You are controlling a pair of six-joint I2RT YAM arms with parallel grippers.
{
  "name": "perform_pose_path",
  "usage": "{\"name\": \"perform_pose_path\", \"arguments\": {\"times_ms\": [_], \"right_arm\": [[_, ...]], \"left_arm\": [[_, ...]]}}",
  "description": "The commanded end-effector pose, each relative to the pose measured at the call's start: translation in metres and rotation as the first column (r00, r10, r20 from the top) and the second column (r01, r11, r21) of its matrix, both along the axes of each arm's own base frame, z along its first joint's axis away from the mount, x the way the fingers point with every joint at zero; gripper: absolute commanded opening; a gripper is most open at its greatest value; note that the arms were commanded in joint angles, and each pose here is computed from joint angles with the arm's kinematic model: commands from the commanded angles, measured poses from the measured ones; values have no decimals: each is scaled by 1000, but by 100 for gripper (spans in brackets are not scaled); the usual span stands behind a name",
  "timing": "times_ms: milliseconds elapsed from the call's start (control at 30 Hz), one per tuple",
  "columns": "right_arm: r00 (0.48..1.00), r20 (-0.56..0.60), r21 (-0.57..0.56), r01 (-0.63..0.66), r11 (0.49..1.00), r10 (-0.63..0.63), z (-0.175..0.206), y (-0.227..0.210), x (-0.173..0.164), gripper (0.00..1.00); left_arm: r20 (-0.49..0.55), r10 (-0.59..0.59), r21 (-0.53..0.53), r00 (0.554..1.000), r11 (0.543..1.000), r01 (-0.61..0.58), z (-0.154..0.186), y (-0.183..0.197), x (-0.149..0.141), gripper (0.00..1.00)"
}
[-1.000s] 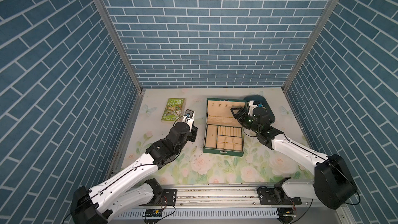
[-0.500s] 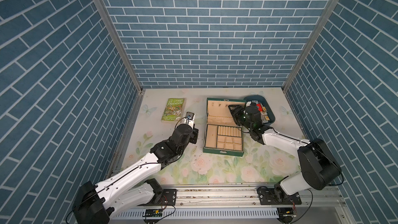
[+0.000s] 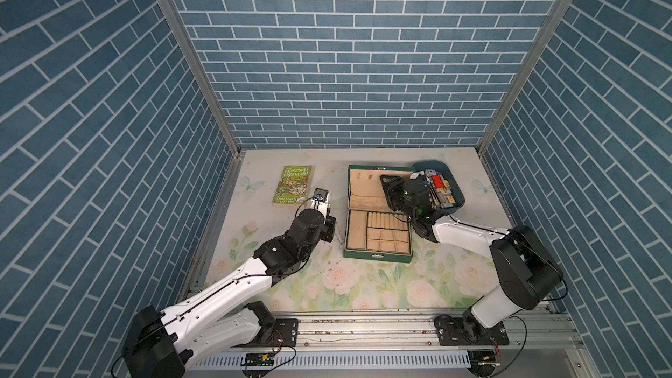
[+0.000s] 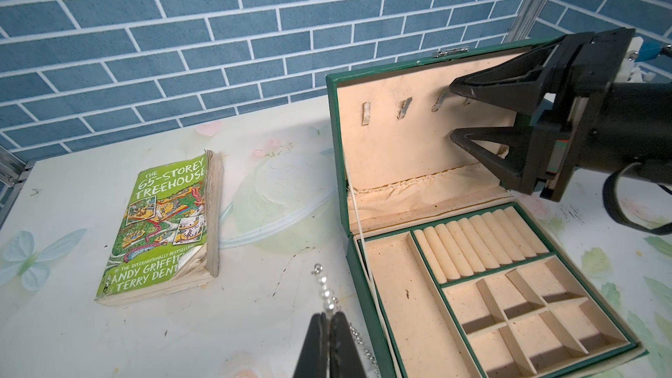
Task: Put jewelry chain into jewelry box
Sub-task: Open the fastener on the jewelry box.
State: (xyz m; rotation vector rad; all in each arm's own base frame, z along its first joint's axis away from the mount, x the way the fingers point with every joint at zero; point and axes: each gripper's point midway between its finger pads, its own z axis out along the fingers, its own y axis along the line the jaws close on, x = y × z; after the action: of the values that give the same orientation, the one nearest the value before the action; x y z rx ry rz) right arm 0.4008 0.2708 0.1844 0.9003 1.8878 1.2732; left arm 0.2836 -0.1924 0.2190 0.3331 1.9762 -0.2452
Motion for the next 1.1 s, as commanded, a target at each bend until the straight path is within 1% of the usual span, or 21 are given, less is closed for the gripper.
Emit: {"name": "perform_pose_path", "arguments": {"times_ms": [0,167,367,500,833,1067], "right_arm": [[999,6,30,52,998,-52,8,1,8,59],[992,-9,28,125,992,-125,7,-3,7,57],[985,-17,39,170,985,-170,10,-4,9,56],[980,-23,43,196,980,-195,10,-6,12,54],[982,-53,37,182,983,-180,7,2,28,50],[982,-77,35,175,984,-172,-4,1,30,47]], "left_arm": [[1,-3,-10,1000,1000,3,-1,-1,-1,0],[-1,-2,-18,1000,1000,2,-1,-2,-1,0],[-4,-9,-33,1000,999,9,-2,-4,-1,0],[-8,-10,-39,1000,999,10,-2,-5,-1,0],[-9,-9,-55,1000,998,9,-2,-3,-4,0],[-9,-14,-59,1000,998,13,-2,-4,-4,0]]}}
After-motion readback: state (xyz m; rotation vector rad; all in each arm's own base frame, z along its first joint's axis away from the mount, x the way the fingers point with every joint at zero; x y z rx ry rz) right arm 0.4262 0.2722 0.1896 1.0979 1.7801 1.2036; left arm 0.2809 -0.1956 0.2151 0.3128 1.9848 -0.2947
